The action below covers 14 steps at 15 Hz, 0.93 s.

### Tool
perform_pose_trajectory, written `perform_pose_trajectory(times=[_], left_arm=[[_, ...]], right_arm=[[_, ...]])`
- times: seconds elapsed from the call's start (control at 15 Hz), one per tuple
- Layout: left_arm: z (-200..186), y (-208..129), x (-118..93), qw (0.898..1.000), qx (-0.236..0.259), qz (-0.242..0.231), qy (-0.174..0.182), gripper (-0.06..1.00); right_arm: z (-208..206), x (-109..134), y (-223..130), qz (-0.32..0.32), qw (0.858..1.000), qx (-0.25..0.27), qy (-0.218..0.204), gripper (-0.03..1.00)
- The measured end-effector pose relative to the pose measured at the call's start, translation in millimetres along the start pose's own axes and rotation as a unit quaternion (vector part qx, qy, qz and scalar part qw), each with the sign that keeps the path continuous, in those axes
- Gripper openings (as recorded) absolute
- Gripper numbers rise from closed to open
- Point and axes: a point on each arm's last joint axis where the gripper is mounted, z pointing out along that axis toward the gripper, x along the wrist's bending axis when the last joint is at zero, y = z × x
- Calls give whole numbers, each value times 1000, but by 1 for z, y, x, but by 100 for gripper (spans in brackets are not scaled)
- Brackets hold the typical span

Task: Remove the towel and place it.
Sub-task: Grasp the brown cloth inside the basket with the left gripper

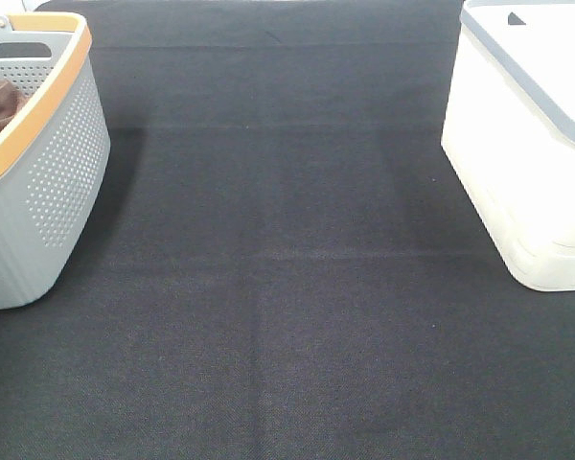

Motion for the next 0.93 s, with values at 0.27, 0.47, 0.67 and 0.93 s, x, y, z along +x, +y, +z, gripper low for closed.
perform_pose_trajectory(times=[0.27,0.47,0.67,0.93], left_arm=[[33,8,-7,1000,7,1,-7,65],[46,21,-14,1000,-1,-12,-21,62],[59,19,-19,999,14,-26,-37,58],[63,18,-21,999,17,-19,-46,50]], right_arm=[[0,0,0,0,1000,0,0,84],[0,0,0,0,1000,0,0,84],[0,0,0,0,1000,0,0,84],[0,0,0,0,1000,0,0,84]])
